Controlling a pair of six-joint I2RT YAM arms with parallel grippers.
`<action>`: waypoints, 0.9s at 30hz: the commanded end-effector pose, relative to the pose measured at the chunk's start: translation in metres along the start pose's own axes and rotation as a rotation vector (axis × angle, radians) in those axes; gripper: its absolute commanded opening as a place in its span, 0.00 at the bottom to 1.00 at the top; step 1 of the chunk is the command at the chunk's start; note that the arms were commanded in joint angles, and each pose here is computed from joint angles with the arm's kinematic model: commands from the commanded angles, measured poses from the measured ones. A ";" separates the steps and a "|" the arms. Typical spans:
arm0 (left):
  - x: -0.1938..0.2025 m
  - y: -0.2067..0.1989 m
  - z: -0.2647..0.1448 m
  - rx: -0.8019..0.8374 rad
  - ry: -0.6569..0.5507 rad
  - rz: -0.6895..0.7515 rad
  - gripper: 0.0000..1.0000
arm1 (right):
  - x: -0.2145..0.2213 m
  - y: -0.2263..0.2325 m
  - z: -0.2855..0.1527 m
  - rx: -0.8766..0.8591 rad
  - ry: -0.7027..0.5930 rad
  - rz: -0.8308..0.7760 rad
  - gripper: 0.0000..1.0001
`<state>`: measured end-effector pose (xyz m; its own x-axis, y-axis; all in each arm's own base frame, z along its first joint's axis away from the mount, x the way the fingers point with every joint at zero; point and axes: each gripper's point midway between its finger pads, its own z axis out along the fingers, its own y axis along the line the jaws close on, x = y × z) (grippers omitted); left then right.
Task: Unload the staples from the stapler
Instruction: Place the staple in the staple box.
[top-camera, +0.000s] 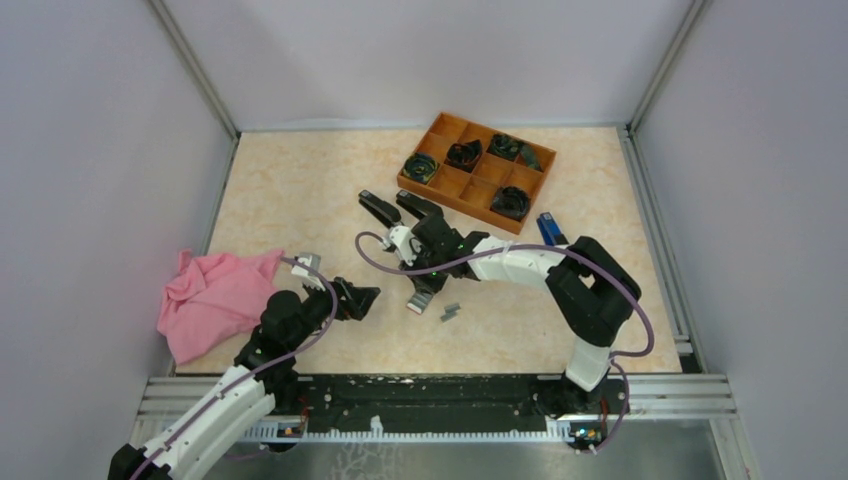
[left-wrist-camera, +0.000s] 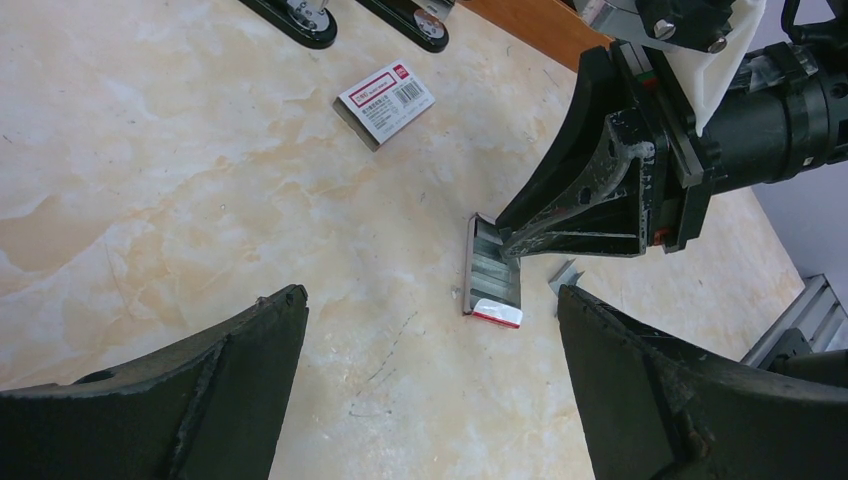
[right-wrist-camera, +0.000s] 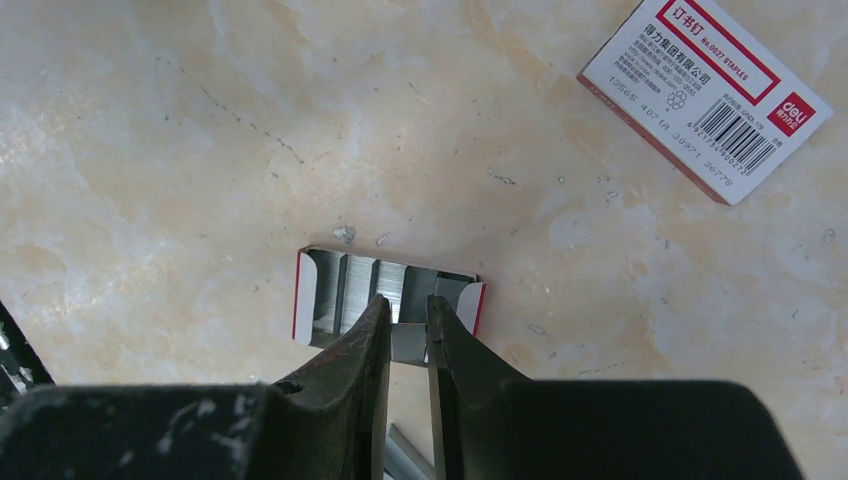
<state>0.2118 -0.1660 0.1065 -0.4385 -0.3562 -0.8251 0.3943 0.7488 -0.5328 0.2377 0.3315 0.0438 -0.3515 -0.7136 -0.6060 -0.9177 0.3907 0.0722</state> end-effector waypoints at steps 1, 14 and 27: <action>-0.007 -0.007 0.000 0.023 -0.014 -0.003 1.00 | -0.023 0.000 -0.001 0.002 -0.044 -0.026 0.18; -0.007 -0.011 -0.002 0.037 0.000 -0.012 1.00 | -0.022 0.001 -0.001 -0.003 -0.034 -0.027 0.22; -0.008 -0.017 -0.004 0.061 0.004 -0.027 1.00 | -0.031 0.003 -0.011 -0.012 -0.056 -0.044 0.24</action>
<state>0.2052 -0.1697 0.1062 -0.4670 -0.3542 -0.8102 0.4054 0.7286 -0.5521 0.2363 0.3298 0.0426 -0.3528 -0.7289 -0.5867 -0.9198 0.3851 0.0746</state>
